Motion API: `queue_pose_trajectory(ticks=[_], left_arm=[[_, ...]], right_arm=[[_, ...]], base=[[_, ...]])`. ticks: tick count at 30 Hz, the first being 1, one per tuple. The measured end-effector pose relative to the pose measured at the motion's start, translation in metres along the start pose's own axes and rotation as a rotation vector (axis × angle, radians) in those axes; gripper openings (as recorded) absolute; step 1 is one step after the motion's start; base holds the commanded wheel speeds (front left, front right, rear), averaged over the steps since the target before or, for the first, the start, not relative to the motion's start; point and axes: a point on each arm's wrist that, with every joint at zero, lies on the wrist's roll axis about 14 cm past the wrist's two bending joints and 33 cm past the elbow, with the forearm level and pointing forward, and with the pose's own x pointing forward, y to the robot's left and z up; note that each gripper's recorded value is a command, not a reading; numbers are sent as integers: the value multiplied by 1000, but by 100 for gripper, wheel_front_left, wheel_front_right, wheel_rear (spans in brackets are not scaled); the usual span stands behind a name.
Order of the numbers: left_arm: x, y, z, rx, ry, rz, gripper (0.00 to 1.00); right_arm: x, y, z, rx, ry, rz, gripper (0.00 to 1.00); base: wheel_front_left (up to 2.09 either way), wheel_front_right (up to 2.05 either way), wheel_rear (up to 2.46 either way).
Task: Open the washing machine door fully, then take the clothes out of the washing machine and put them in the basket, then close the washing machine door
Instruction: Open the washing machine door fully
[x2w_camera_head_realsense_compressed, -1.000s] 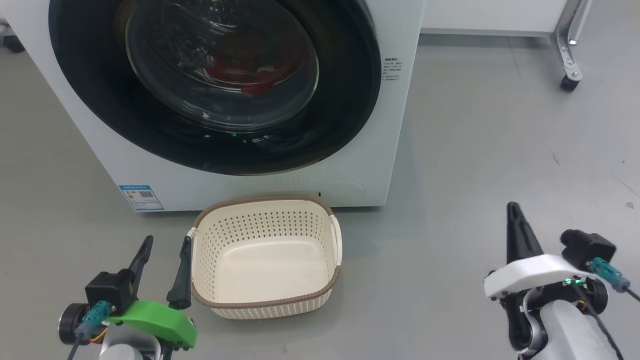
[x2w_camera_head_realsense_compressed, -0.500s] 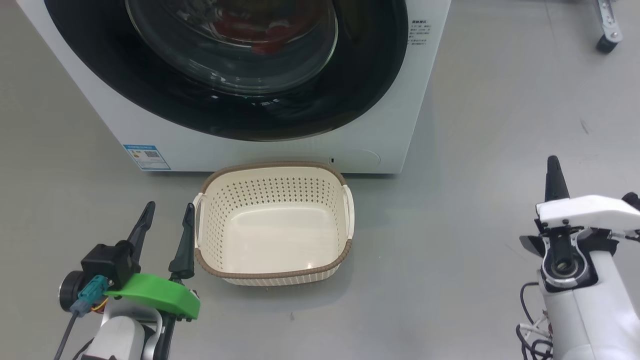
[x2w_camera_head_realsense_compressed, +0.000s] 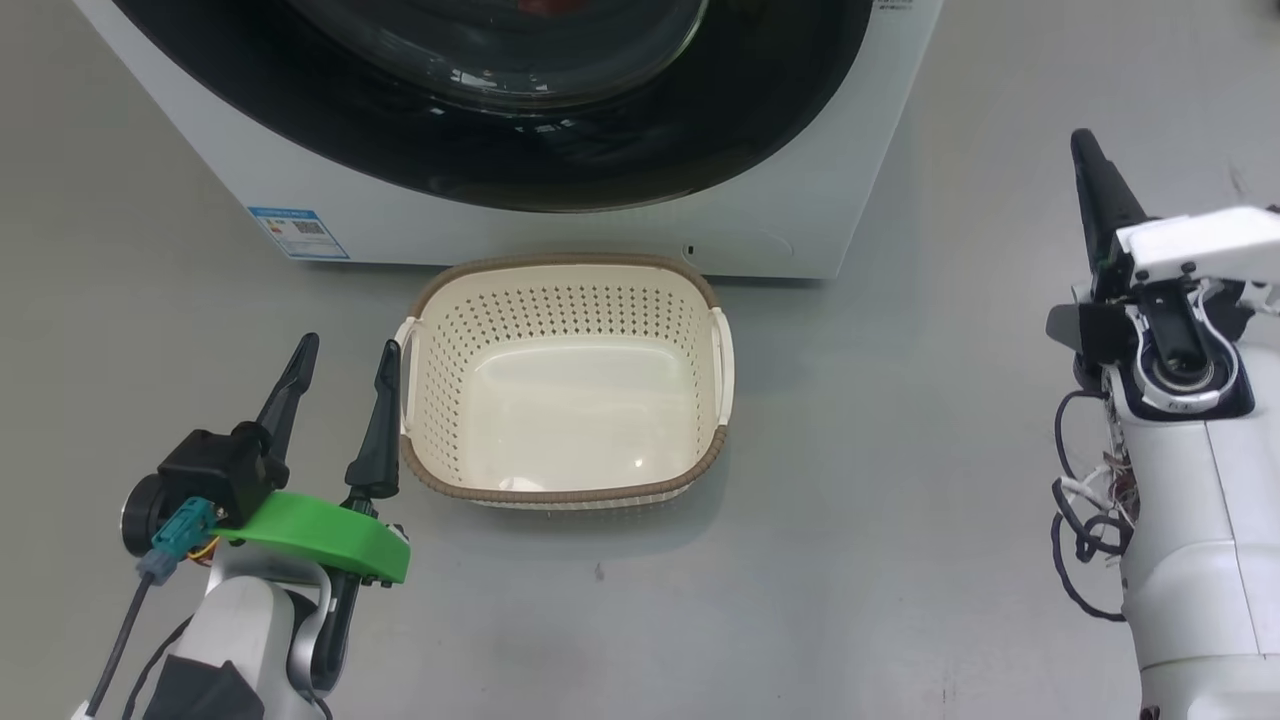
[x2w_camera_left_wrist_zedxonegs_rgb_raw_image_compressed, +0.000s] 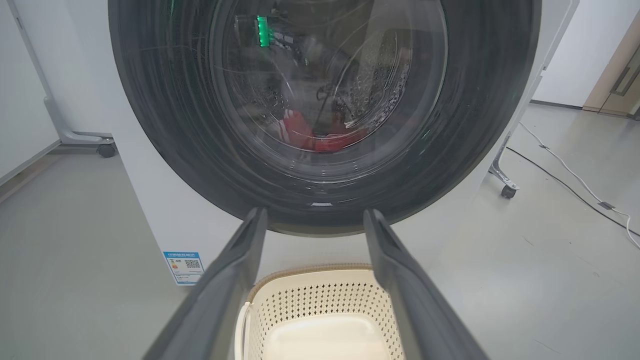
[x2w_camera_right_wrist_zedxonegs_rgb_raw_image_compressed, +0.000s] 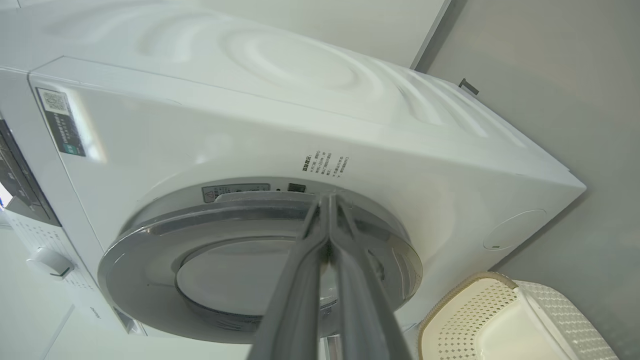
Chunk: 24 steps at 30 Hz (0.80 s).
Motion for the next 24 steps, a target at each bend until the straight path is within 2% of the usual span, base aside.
queue_pose_trajectory(ticks=[12, 24], left_arm=[[9, 14, -13, 2, 31, 31, 100], [19, 20, -17, 9, 36, 37, 100]], right_arm=[[58, 29, -19, -50, 182, 91, 0], [103, 56, -37, -69, 269, 152, 0]], base=[[0, 0, 0], [0, 0, 0]])
